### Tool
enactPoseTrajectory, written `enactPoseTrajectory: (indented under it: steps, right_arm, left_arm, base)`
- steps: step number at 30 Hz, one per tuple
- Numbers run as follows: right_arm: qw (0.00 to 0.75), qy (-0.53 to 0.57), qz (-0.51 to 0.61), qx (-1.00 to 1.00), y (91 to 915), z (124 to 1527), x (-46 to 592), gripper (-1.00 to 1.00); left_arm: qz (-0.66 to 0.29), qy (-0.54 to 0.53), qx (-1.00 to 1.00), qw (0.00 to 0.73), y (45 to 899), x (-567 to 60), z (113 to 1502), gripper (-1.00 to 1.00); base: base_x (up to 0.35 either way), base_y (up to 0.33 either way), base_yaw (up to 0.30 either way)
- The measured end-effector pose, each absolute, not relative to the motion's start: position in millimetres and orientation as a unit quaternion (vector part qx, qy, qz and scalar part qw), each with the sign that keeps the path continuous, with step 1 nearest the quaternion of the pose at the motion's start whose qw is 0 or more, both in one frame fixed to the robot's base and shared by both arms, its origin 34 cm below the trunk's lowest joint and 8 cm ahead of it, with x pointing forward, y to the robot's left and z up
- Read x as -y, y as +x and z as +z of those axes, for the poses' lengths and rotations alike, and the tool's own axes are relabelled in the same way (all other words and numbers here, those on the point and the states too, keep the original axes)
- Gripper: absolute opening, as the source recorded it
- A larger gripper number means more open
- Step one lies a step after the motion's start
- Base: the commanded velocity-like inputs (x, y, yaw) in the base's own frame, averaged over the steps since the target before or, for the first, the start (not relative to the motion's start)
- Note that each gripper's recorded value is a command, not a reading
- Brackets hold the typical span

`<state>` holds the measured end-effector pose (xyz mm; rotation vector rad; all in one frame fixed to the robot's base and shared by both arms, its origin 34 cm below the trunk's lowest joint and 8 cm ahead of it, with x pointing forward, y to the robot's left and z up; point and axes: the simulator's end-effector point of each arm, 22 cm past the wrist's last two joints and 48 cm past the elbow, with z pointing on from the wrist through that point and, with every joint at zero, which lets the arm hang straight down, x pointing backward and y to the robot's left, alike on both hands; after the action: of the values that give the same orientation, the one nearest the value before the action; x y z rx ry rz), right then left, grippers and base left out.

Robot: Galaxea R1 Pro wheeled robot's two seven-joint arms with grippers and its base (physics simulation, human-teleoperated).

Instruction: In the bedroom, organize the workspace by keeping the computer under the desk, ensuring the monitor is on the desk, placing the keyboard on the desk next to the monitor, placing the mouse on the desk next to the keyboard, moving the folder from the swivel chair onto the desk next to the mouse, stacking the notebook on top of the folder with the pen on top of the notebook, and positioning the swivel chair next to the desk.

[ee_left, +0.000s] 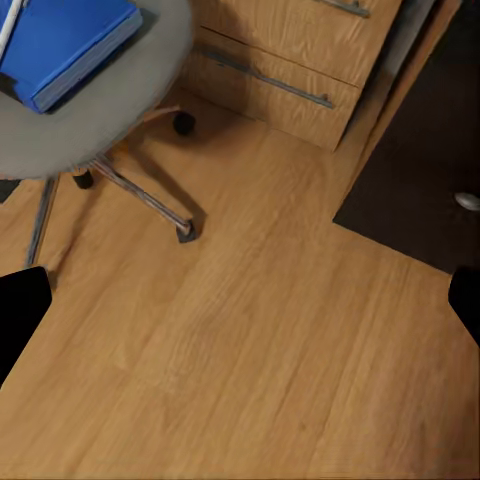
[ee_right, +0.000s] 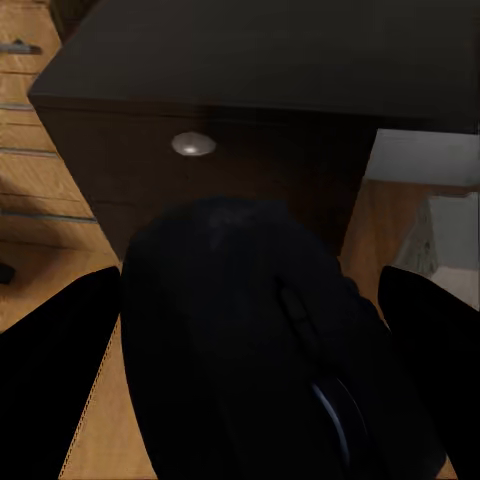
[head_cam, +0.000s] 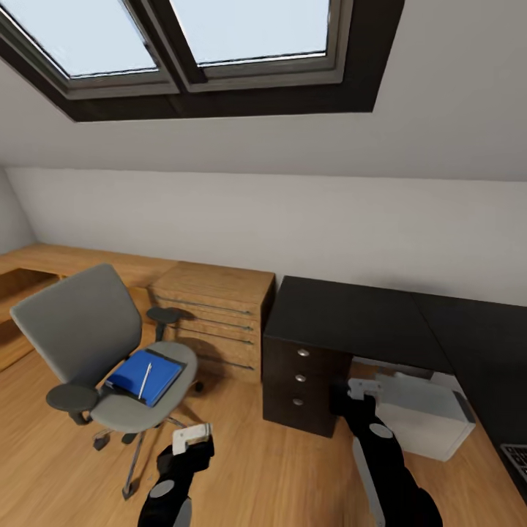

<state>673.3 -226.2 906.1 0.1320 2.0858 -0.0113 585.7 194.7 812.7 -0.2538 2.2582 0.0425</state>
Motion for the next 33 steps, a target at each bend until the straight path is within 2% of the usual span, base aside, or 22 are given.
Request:
enactPoseTrajectory:
  steps: [6, 14, 27, 33]
  right_arm:
    - [0.514, 0.069, -0.001, -0.855, 677.8, 934.2, 226.4, -1.0]
    - [0.493, 0.083, -0.005, -0.866, 670.5, 914.3, 228.7, -1.0]
    - [0.493, 0.081, -0.002, -0.866, 670.2, 914.3, 224.8, -1.0]
    - [0.494, 0.075, 0.001, -0.866, 670.8, 914.2, 217.2, -1.0]
  left_arm:
    - [-0.013, -0.104, -0.894, 0.435, 594.7, -189.7, 876.2, 1.0]
    - [-0.01, -0.105, -0.907, 0.408, 581.1, -202.0, 855.8, 1.0]
    - [-0.008, -0.105, -0.906, 0.411, 581.1, -204.4, 853.1, 1.0]
    - [-0.009, -0.105, -0.906, 0.41, 580.8, -203.7, 852.7, 1.0]
  base:
    - [0.321, 0.0, 0.0]
    - [0.321, 0.0, 0.0]
    - [0.321, 0.0, 0.0]
    - [0.315, 0.0, 0.152]
